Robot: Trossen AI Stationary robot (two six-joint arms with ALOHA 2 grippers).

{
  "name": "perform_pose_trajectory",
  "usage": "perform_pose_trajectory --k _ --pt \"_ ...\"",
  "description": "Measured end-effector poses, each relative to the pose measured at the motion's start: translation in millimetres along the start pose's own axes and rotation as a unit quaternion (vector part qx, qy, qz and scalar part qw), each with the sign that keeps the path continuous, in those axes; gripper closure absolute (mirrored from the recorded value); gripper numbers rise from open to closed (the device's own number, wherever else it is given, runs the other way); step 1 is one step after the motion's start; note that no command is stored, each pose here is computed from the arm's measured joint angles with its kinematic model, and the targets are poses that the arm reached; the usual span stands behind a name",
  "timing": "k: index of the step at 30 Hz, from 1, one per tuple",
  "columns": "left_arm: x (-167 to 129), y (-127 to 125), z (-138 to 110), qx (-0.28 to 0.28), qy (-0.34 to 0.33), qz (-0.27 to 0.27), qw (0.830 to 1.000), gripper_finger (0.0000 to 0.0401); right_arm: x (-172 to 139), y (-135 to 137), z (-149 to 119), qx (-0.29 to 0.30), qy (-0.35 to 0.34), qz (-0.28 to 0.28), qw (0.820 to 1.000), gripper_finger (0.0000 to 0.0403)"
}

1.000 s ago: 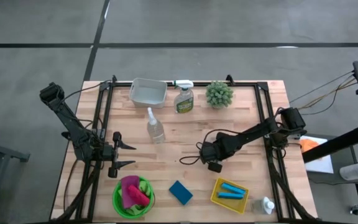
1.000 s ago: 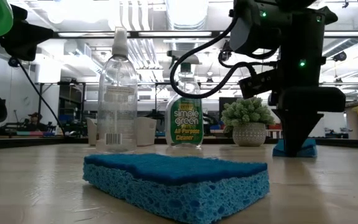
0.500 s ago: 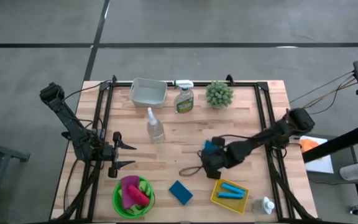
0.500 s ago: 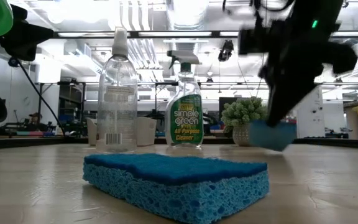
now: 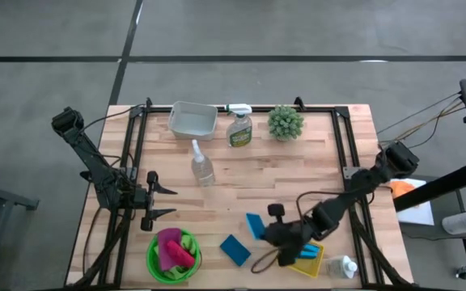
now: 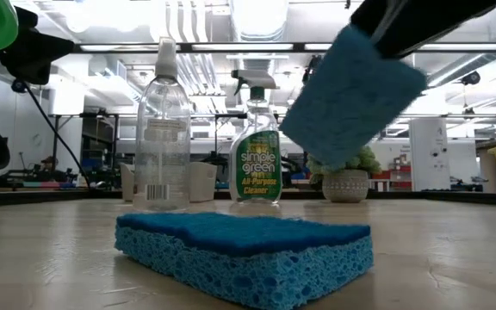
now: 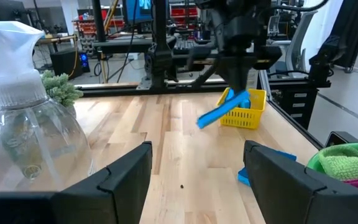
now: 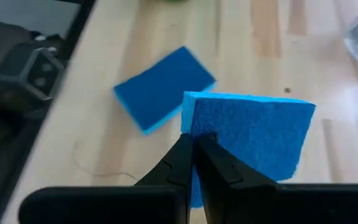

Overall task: Pick & Place Kitchen Items
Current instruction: Put the blue sponge into the yellow bin

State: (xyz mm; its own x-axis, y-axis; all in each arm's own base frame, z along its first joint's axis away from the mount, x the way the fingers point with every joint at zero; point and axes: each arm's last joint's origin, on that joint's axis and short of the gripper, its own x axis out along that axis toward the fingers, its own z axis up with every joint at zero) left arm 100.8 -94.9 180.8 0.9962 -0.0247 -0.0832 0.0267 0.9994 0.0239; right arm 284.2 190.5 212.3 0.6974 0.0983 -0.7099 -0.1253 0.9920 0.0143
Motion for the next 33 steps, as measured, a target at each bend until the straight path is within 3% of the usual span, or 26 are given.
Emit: perform_pose_trajectory --k 11,18,26,33 --pt "0.0 0.0 0.1 0.0 0.0 0.0 1.0 0.0147 -38.7 42.4 -6.0 0.042 -0.029 0.068 0.996 0.0385" --pt "0.0 0.0 0.1 0.0 0.0 0.0 1.0 0.0147 -67.3 59.9 -3.0 0.09 0.006 0.077 0.993 0.0385" --pt "0.0 0.0 0.1 -0.001 0.0 0.0 1.0 0.0147 -91.6 81.6 5.9 0.137 0.013 0.132 0.982 0.0385" --pt "0.0 0.0 0.1 0.0 0.0 0.0 1.0 0.0147 -99.3 87.7 -1.8 0.195 0.054 0.134 0.97 0.0385"
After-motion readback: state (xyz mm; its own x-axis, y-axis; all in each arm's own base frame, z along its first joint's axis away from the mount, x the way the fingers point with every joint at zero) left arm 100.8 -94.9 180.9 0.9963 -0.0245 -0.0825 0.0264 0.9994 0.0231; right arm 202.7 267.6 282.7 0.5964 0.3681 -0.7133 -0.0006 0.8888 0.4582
